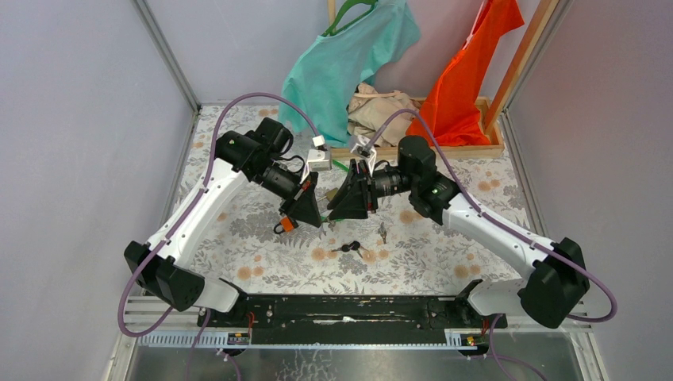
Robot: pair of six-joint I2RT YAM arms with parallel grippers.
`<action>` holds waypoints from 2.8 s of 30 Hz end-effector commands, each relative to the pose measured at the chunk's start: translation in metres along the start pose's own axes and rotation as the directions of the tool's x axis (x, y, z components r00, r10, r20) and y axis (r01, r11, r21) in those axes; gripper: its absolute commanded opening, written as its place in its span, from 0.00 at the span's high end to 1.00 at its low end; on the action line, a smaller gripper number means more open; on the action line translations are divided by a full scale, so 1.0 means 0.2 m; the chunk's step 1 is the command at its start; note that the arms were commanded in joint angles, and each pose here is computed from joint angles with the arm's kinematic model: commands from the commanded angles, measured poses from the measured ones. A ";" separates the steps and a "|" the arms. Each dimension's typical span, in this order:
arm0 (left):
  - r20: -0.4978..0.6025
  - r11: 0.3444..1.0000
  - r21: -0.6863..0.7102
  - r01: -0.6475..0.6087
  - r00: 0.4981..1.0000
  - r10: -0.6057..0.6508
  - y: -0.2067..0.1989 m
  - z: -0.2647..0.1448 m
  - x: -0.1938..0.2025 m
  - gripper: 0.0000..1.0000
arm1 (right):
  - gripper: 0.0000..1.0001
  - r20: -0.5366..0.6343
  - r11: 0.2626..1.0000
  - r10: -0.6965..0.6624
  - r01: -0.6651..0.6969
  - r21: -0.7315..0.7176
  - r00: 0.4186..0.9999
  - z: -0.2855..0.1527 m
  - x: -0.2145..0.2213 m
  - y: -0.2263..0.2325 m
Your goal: Unlock with the key
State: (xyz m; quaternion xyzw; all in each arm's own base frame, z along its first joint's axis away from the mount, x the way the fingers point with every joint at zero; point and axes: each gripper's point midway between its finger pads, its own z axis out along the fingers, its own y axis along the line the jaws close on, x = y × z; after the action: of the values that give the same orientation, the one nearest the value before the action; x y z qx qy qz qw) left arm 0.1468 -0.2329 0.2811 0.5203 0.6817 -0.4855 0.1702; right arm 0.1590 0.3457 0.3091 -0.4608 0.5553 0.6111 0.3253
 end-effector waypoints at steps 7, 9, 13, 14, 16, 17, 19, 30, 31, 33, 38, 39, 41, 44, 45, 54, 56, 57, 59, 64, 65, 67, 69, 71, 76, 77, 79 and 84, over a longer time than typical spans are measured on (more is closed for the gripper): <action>-0.004 1.000 -0.003 -0.017 1.000 0.017 -0.02 -0.02 -0.03 1.00 | 0.73 -0.046 0.998 0.021 -0.024 -0.060 0.999 0.00 0.03 0.04; -0.008 1.000 -0.008 -0.013 1.000 0.013 -0.01 -0.02 -0.03 1.00 | 0.77 -0.045 0.998 0.027 -0.029 -0.058 0.999 -0.01 0.04 0.04; -0.013 1.000 -0.013 -0.006 1.000 0.006 0.00 -0.02 -0.04 1.00 | 0.95 -0.040 0.998 0.036 -0.038 -0.054 0.999 0.00 0.05 0.03; -0.014 1.000 -0.014 -0.001 1.000 0.001 0.01 -0.02 -0.04 0.99 | 1.00 -0.037 0.998 0.038 -0.039 -0.051 0.999 0.00 0.05 0.02; -0.018 1.000 -0.020 0.006 1.000 -0.007 0.02 -0.02 -0.04 0.98 | 1.00 -0.032 0.998 0.053 -0.054 -0.036 0.998 0.00 0.04 0.01; -0.021 1.000 -0.024 0.008 1.000 -0.009 0.02 -0.02 -0.04 0.97 | 1.00 -0.029 0.998 0.062 -0.062 -0.027 0.998 0.00 0.04 0.01; -0.027 0.999 -0.032 0.012 1.000 -0.013 0.04 -0.02 -0.04 0.95 | 1.00 -0.022 0.998 0.061 -0.061 -0.012 0.998 0.00 0.03 0.00; -0.065 0.995 -0.092 0.040 0.997 -0.046 0.13 -0.02 -0.01 0.41 | 1.00 0.014 0.994 0.060 -0.062 0.095 0.998 -0.04 0.07 -0.03; -0.074 0.993 -0.114 0.042 0.996 -0.050 0.15 -0.02 0.00 0.32 | 1.00 0.019 0.991 0.072 -0.073 0.112 0.997 -0.05 0.08 -0.04; -0.102 0.979 -0.198 0.040 0.993 -0.061 0.26 -0.02 0.05 0.08 | 1.00 0.014 0.981 0.105 -0.106 0.162 0.994 -0.06 0.12 -0.07; -0.190 0.856 -0.510 -0.080 0.982 -0.021 0.67 -0.06 0.22 0.00 | 1.00 -0.025 0.953 0.179 -0.167 0.253 0.984 -0.14 0.23 -0.10; -0.229 0.841 -0.526 -0.124 0.973 0.001 0.72 -0.06 0.26 0.00 | 1.00 -0.022 0.945 0.190 -0.176 0.276 0.982 -0.17 0.24 -0.11; -0.310 0.828 -0.523 -0.204 0.950 0.038 0.81 -0.06 0.35 0.00 | 1.00 -0.003 0.924 0.200 -0.187 0.333 0.980 -0.23 0.25 -0.12; -0.470 0.833 -0.420 -0.361 0.871 0.140 0.91 -0.03 0.51 0.00 | 1.00 0.040 0.870 0.225 -0.219 0.442 0.974 -0.35 0.27 -0.15; -0.513 0.823 -0.388 -0.415 0.839 0.181 0.95 -0.02 0.55 0.00 | 1.00 0.057 0.850 0.227 -0.226 0.476 0.972 -0.39 0.27 -0.15; -0.656 0.733 -0.232 -0.639 0.659 0.367 1.24 0.04 0.64 0.01 | 1.00 0.110 0.709 0.134 -0.173 0.683 0.985 -0.66 0.19 -0.11; -0.663 0.717 -0.224 -0.659 0.643 0.384 1.29 0.06 0.64 0.02 | 1.00 0.118 0.696 0.107 -0.159 0.700 0.987 -0.69 0.16 -0.08; -0.660 0.709 -0.224 -0.668 0.639 0.394 1.31 0.07 0.63 0.03 | 1.00 0.123 0.691 0.097 -0.156 0.706 0.988 -0.70 0.15 -0.07; -0.655 0.689 -0.213 -0.693 0.624 0.426 1.33 0.08 0.62 0.04 | 1.00 0.126 0.681 0.082 -0.148 0.717 0.989 -0.72 0.13 -0.06; -0.621 0.624 -0.220 -0.750 0.601 0.503 1.36 0.12 0.56 0.04 | 1.00 0.122 0.663 0.075 -0.141 0.735 0.990 -0.75 0.11 -0.04; -0.614 0.623 -0.219 -0.750 0.603 0.509 1.35 0.12 0.56 0.04 | 1.00 0.122 0.663 0.075 -0.141 0.735 0.990 -0.75 0.11 -0.04; -0.605 0.626 -0.200 -0.754 0.597 0.526 1.34 0.14 0.57 0.04 | 1.00 0.123 0.659 0.069 -0.138 0.740 0.990 -0.75 0.10 -0.04; -0.608 0.625 -0.165 -0.763 0.578 0.545 1.33 0.15 0.61 0.05 | 1.00 0.122 0.655 0.065 -0.135 0.744 0.990 -0.75 0.09 -0.04; -0.613 0.621 -0.143 -0.771 0.561 0.556 1.33 0.16 0.63 0.09 | 1.00 0.122 0.652 0.067 -0.136 0.746 0.990 -0.76 0.08 -0.05; -0.642 0.688 -0.039 -0.725 0.546 0.538 1.31 0.18 0.73 0.37 | 1.00 0.130 0.651 0.063 -0.140 0.746 0.989 -0.75 0.08 -0.06; -0.654 0.696 -0.030 -0.717 0.541 0.529 1.32 0.17 0.75 0.40 | 1.00 0.129 0.650 0.065 -0.141 0.747 0.989 -0.75 0.08 -0.06; -0.666 0.700 -0.024 -0.714 0.534 0.521 1.33 0.18 0.76 0.45 | 1.00 0.129 0.649 0.071 -0.143 0.747 0.989 -0.75 0.08 -0.07; -0.655 0.687 -0.009 -0.727 0.523 0.545 1.31 0.22 0.77 0.47 | 1.00 0.135 0.652 0.067 -0.146 0.744 0.989 -0.75 0.07 -0.07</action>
State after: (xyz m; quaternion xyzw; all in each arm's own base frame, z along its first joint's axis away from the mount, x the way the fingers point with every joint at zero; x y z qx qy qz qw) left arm 0.3126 -0.1850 0.0222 0.8178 0.5357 -0.0842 0.1926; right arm 0.1894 0.1999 0.2700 -0.2235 0.7899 0.3644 0.4396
